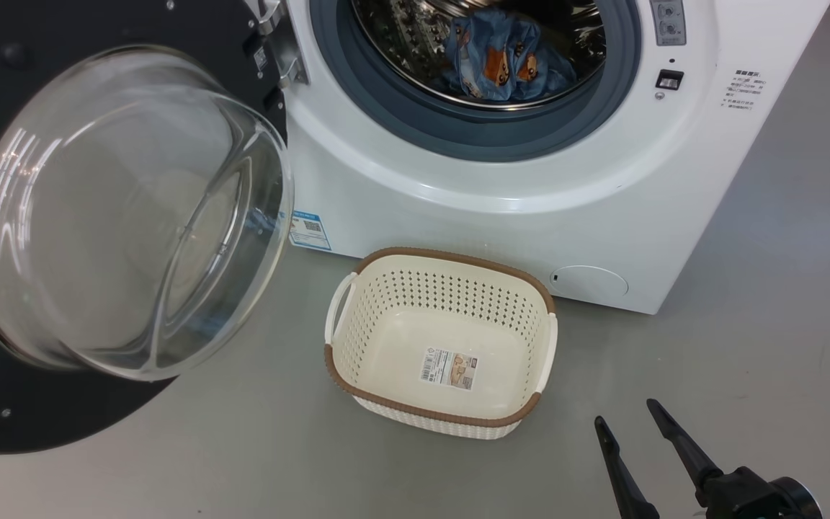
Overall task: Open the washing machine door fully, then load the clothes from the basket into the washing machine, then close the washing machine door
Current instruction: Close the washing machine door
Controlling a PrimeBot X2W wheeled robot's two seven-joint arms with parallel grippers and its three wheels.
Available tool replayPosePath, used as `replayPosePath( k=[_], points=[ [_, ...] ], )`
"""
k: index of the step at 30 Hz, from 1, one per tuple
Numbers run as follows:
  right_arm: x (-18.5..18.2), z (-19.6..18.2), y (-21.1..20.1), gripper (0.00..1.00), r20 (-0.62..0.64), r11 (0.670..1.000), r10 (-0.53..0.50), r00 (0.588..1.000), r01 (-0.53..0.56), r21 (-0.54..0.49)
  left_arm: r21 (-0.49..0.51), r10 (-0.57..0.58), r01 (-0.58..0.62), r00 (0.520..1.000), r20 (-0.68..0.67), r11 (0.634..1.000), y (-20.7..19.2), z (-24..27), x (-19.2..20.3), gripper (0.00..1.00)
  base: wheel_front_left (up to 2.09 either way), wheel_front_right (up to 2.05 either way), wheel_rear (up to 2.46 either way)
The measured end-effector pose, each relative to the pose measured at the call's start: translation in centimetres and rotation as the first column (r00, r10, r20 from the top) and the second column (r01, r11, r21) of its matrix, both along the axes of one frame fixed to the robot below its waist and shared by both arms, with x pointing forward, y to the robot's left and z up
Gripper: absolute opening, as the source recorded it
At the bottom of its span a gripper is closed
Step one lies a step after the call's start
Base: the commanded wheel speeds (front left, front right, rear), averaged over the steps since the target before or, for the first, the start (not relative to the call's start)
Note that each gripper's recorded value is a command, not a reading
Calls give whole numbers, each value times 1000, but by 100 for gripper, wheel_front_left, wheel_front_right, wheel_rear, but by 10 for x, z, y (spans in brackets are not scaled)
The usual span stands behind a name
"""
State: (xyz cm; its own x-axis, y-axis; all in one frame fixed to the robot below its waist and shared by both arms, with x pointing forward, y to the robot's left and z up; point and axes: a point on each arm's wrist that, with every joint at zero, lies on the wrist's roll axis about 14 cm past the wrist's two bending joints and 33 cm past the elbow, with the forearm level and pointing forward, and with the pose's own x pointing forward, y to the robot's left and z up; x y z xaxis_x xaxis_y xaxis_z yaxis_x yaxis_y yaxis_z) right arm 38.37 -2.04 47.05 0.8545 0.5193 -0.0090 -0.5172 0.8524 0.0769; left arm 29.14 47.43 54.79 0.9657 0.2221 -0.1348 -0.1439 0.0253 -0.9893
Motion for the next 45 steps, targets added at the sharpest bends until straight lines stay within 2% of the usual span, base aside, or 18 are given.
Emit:
replayPosePath(
  k=[5, 14, 22, 31, 43, 45],
  points=[
    [1, 1, 0, 100, 2, 1000, 0, 1000, 0, -1, 4, -109, 109, 992, 56, 994, -16, 14, 5, 0, 0, 0, 0],
    [2, -2, 3, 100, -4, 1000, 8, 1000, -8, 1, 16, -275, 274, 957, 93, 961, -48, 20, 12, 0, 0, 0, 0],
    [2, -2, 4, 100, -9, 1000, 8, 1000, -8, 12, 62, -450, 446, 886, 109, 893, -86, 27, 19, 0, 0, 0, 0],
    [3, 1, -1, 100, -14, 999, -12, 1000, 12, 35, 122, -615, 603, 769, 176, 788, -138, 42, 29, 0, 0, 0, 0],
    [8, 5, -16, 100, -22, 994, -69, 997, 71, 83, 136, -721, 714, 647, 247, 687, -212, 55, 56, 0, 0, 0, 0],
    [8, 5, -21, 100, -26, 993, -83, 996, 85, 85, 138, -726, 721, 633, 269, 679, -223, 59, 63, 0, 0, 0, 0]
  ],
)
